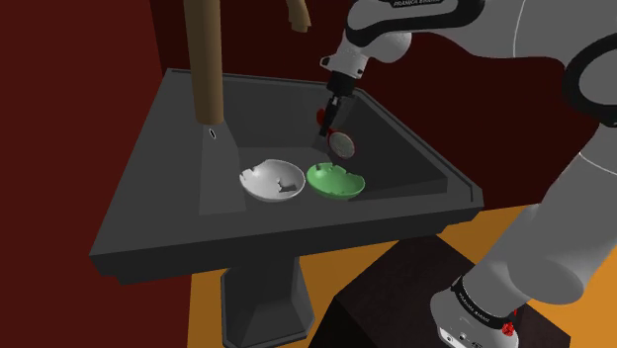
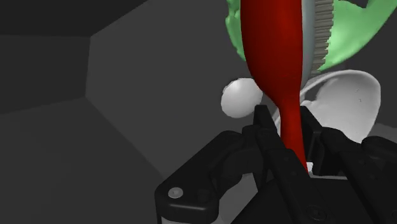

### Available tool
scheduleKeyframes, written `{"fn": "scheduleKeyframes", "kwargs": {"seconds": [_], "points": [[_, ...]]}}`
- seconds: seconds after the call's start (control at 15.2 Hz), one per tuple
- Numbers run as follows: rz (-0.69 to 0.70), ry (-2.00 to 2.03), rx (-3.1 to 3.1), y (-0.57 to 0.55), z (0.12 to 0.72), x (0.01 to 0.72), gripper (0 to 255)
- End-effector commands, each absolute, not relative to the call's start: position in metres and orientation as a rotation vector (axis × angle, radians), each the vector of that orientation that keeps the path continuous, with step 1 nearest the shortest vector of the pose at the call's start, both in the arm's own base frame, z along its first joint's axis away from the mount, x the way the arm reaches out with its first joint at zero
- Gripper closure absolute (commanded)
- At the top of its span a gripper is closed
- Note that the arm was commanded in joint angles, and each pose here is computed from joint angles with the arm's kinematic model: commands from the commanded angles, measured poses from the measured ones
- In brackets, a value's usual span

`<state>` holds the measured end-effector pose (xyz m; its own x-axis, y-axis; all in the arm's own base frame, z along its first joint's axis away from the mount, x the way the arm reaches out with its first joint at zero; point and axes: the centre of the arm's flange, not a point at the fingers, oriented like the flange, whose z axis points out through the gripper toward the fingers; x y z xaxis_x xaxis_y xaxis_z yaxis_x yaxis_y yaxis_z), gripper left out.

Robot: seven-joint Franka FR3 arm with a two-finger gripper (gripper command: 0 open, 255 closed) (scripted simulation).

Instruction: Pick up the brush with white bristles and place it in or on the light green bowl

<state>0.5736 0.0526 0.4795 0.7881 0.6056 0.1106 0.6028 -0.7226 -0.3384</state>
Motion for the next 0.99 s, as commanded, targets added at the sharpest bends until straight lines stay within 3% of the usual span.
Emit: {"fn": "scheduleKeyframes", "kwargs": {"seconds": [0.0, 0.46, 0.92], "points": [[0.011, -0.920, -2.621, 0.053, 0.482, 0.547, 255], [0.011, -0.920, -2.621, 0.044, 0.483, 0.453, 255], [0.011, -0.920, -2.621, 0.044, 0.446, 0.453, 255]]}}
